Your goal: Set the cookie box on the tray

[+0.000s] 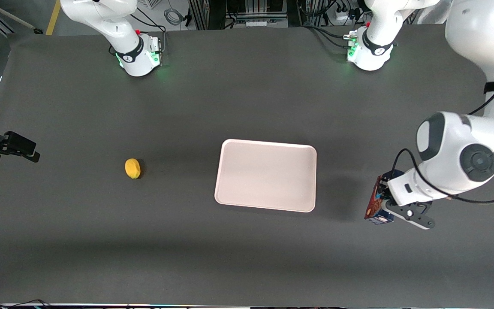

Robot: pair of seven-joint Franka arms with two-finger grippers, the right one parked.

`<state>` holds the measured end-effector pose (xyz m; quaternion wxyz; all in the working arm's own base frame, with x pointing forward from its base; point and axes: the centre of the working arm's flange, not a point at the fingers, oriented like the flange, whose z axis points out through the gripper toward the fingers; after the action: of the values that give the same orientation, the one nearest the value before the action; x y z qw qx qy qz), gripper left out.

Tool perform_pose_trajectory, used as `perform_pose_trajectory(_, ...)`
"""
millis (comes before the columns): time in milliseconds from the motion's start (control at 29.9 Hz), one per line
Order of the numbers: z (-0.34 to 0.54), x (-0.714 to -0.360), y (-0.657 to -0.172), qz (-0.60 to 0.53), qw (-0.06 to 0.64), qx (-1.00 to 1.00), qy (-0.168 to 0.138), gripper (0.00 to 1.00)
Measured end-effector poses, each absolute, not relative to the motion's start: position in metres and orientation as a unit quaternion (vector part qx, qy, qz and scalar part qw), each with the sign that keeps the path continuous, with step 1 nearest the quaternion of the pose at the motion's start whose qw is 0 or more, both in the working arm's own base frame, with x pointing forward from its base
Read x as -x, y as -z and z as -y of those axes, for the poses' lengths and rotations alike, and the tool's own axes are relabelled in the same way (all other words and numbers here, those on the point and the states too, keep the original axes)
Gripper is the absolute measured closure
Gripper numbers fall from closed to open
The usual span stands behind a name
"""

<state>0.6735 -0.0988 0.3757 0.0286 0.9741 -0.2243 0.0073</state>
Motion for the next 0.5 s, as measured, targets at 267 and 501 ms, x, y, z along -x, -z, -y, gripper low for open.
perform_pose_trajectory(267,0.125,-0.659,-0.444,0.153,0.035,-0.988,0.001,0.75)
perform_pose_trajectory(501,0.166,-0.646,-0.480,0.088,0.052,-0.995,0.003,0.75)
